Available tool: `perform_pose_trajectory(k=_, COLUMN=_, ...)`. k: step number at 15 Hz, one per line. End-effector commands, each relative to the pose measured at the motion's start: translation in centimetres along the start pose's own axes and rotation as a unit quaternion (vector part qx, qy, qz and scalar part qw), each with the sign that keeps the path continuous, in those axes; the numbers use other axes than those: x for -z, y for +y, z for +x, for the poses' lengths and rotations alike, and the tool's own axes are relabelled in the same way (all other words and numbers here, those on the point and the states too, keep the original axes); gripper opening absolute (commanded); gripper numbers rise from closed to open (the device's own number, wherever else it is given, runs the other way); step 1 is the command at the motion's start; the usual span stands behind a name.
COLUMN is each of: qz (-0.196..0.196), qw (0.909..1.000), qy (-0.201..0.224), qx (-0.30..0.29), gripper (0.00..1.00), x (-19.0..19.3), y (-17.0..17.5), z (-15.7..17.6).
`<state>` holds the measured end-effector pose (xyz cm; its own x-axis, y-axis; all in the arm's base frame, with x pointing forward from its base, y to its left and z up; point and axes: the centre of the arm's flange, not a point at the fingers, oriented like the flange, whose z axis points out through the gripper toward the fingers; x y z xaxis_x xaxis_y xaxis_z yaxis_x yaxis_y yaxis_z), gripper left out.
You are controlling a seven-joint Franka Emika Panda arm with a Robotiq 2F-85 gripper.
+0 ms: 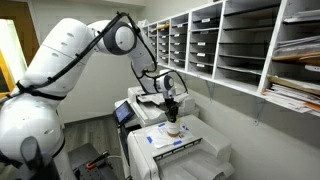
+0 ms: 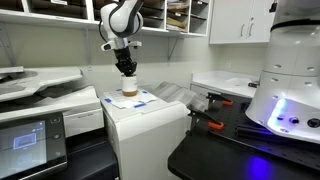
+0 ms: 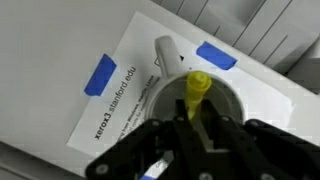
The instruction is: Take the marker out of the cup
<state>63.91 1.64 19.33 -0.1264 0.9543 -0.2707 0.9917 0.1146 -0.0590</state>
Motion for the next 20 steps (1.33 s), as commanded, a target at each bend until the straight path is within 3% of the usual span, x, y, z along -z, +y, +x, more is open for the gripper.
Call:
perform_pose_trajectory(k=1, qz=0.007, qw=0.9997, qy=-0.016, qx=0.016, gripper=0.02, x=-0.1, y=0.5, z=-0.2)
perform_pose_trajectory(k=7, qz=-0.008, qw=0.9983, qy=-0.04, qx=0.042, gripper=0.05, x=0.8, y=-0.3, z=0.4)
perform_pose_trajectory(k=14, qz=-0.046, qw=0.9965, qy=-0.065, qx=0.025, gripper=0.05, x=4.9, y=-2.8, z=-0.7)
perform_pose_trajectory(k=20, qz=-0.064, qw=0.9971, qy=-0.038, qx=0.014, gripper=0.05, x=8.5, y=-5.3, z=-1.5)
